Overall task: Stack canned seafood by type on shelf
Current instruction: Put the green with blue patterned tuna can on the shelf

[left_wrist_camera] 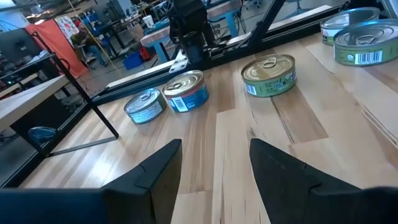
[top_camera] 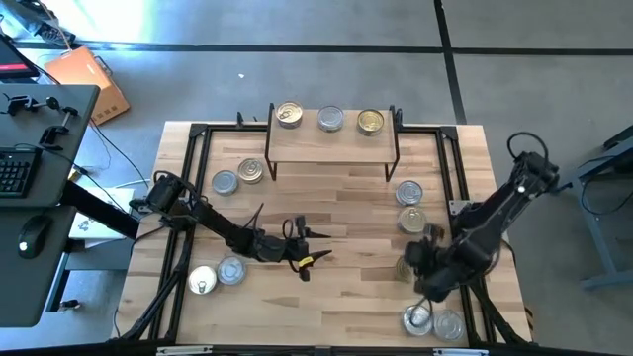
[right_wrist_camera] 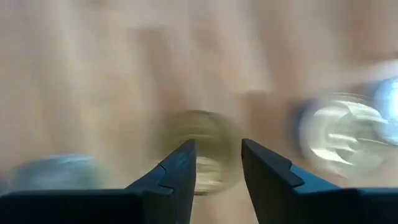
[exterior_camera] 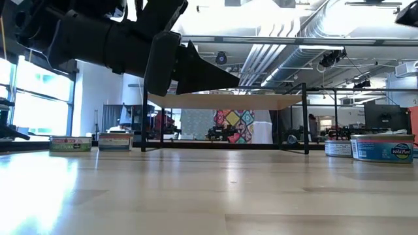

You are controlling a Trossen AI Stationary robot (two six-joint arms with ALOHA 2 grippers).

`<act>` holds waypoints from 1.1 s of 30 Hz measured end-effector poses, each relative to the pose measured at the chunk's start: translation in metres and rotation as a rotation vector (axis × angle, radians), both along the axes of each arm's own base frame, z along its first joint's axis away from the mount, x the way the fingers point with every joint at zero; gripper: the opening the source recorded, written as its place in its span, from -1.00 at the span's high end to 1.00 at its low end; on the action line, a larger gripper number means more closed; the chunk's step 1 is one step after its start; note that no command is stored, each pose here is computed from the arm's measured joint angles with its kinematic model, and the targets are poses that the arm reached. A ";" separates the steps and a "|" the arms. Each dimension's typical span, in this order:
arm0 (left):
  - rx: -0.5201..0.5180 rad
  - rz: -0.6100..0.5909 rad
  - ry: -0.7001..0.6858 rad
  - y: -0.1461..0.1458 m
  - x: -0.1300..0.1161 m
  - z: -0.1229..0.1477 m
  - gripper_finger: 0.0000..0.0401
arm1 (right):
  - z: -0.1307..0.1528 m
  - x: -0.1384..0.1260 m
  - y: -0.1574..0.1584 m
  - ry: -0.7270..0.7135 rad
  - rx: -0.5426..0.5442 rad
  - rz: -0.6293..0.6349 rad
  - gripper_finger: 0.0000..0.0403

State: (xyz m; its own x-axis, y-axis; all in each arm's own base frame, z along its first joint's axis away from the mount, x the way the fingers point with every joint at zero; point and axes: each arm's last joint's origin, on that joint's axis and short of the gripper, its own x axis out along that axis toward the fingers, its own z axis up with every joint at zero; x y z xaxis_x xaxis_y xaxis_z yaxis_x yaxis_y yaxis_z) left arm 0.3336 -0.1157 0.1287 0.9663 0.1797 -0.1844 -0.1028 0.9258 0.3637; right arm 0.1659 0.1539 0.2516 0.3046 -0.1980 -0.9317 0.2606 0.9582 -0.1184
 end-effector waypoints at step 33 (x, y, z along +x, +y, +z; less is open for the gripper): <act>-0.133 -0.030 0.031 0.001 0.000 -0.005 0.08 | -0.089 0.019 -0.207 0.143 0.026 -0.528 0.34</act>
